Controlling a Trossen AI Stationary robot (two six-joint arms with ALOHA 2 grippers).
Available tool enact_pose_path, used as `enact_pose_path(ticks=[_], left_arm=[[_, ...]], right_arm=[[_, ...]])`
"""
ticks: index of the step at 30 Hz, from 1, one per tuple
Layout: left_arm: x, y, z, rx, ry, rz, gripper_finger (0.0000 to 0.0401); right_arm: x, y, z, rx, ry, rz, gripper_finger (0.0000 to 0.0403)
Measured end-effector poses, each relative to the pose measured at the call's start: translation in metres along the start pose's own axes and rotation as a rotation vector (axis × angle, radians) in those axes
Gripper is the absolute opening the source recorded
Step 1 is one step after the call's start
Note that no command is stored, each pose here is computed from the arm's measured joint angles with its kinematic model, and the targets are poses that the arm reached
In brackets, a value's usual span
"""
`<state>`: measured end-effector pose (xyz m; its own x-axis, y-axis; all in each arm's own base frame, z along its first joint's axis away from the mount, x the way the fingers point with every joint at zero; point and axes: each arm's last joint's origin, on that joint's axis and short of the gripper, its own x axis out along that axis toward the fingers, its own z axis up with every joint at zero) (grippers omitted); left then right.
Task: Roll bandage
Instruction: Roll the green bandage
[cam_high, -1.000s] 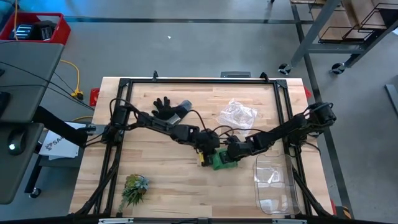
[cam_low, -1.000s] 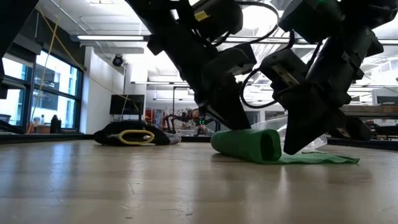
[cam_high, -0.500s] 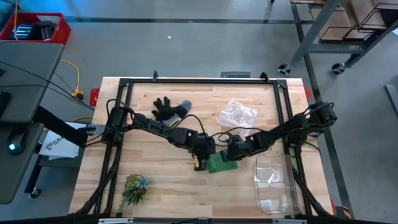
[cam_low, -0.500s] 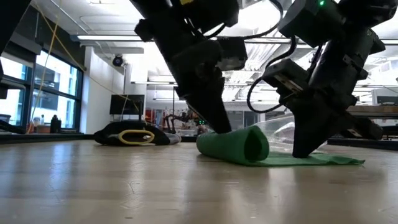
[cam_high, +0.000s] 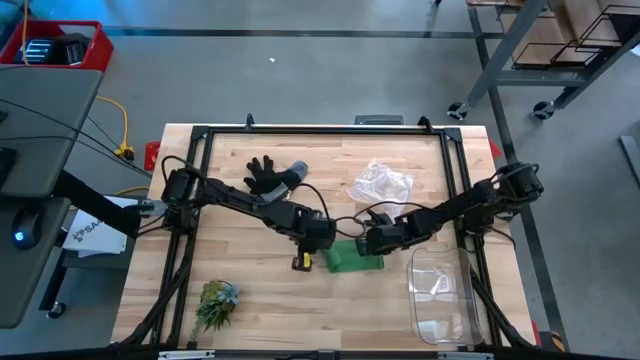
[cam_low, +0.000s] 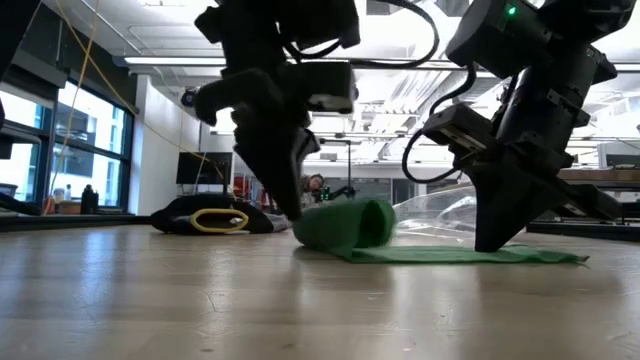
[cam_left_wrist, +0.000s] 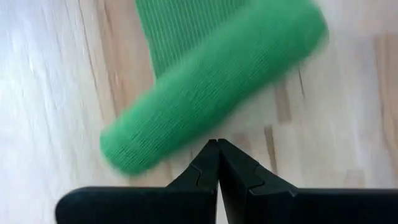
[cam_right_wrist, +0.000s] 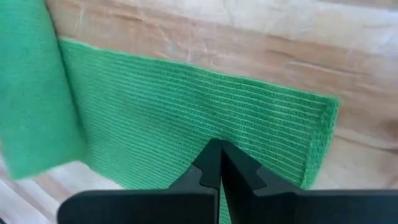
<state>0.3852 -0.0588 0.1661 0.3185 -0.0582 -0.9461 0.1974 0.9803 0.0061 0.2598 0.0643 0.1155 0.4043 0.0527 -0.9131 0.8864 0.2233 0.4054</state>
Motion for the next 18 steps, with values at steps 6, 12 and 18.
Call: enact_pose_path(ticks=[6,12,18], left_arm=[[-0.025,0.001,-0.004,0.014,0.007,-0.008,0.0000],[-0.044,0.020,0.024,-0.028,-0.324,0.030,0.0000],[-0.002,0.034,0.035,-0.049,-0.393,0.028,0.0000]], right_arm=[[0.000,-0.001,0.003,0.005,-0.006,-0.007,0.0000],[0.001,-0.001,0.003,0.002,-0.008,-0.001,0.0000],[0.001,0.000,0.003,0.002,-0.010,0.008,0.0000]])
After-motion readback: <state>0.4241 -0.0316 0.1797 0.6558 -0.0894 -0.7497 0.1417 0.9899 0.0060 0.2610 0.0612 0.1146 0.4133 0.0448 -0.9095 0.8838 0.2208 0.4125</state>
